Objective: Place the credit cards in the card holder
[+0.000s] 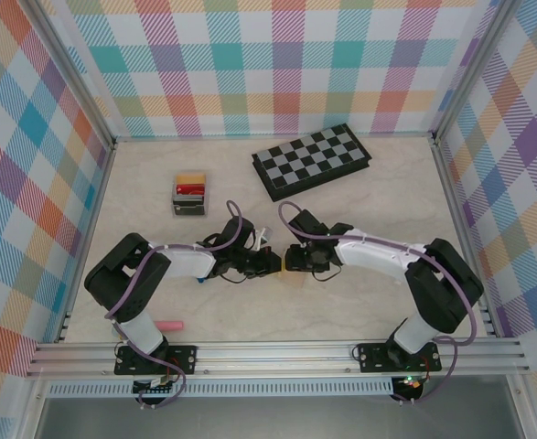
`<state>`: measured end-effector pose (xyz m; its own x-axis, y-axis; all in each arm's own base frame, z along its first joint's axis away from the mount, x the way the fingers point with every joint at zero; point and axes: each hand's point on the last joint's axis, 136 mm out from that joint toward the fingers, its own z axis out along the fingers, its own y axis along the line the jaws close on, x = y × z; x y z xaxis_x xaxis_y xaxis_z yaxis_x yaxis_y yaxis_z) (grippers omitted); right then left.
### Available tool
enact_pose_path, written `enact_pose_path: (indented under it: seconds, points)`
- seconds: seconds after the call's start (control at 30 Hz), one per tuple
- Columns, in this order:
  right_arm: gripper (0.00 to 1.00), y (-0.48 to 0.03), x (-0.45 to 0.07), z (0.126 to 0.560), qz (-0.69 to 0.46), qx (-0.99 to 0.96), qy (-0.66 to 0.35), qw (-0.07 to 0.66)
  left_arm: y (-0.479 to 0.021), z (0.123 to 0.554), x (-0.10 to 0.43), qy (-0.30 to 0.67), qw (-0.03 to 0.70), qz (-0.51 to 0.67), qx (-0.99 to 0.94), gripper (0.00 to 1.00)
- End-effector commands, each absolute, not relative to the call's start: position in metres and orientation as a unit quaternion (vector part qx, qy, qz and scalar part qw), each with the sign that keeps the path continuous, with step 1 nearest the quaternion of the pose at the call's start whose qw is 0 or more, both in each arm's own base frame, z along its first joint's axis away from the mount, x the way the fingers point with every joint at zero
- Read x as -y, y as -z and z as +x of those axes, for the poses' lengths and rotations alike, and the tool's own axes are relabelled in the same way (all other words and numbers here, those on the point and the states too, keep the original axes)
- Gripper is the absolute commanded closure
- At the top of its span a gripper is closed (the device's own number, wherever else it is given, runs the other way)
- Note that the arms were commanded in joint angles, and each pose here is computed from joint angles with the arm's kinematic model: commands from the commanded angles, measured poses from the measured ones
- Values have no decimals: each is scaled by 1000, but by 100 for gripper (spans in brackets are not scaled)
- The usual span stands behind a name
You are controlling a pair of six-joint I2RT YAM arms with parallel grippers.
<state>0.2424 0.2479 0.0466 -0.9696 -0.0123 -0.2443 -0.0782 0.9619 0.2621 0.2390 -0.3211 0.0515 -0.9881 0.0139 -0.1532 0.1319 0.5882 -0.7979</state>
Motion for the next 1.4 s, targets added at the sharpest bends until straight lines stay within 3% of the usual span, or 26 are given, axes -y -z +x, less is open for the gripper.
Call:
enact_pose_path:
  seconds: [0.0,0.2,0.47,0.57,0.8,1.07,1.37]
  points:
    - [52,-33,-243,242,-28,-989,-96,104,-68,237,330,473,80,53,-876,93]
    - [58,-13,-224,232,-29,-996,-19,83,-68,239,327,469,88,44,-878,96]
    - [79,-19,-192,228,-28,-993,61,97,-62,242,313,442,110,18,-890,100]
    - [82,-24,-185,227,-26,-992,72,104,-59,241,308,433,113,13,-894,100]
    - [82,-26,-179,225,-20,-991,73,108,-51,237,305,427,106,8,-898,100]
    - [76,-21,-179,228,-10,-992,69,105,-49,231,306,431,93,17,-897,100]
    - [74,-6,-162,220,-6,-991,116,72,-44,221,298,425,83,13,-902,100]
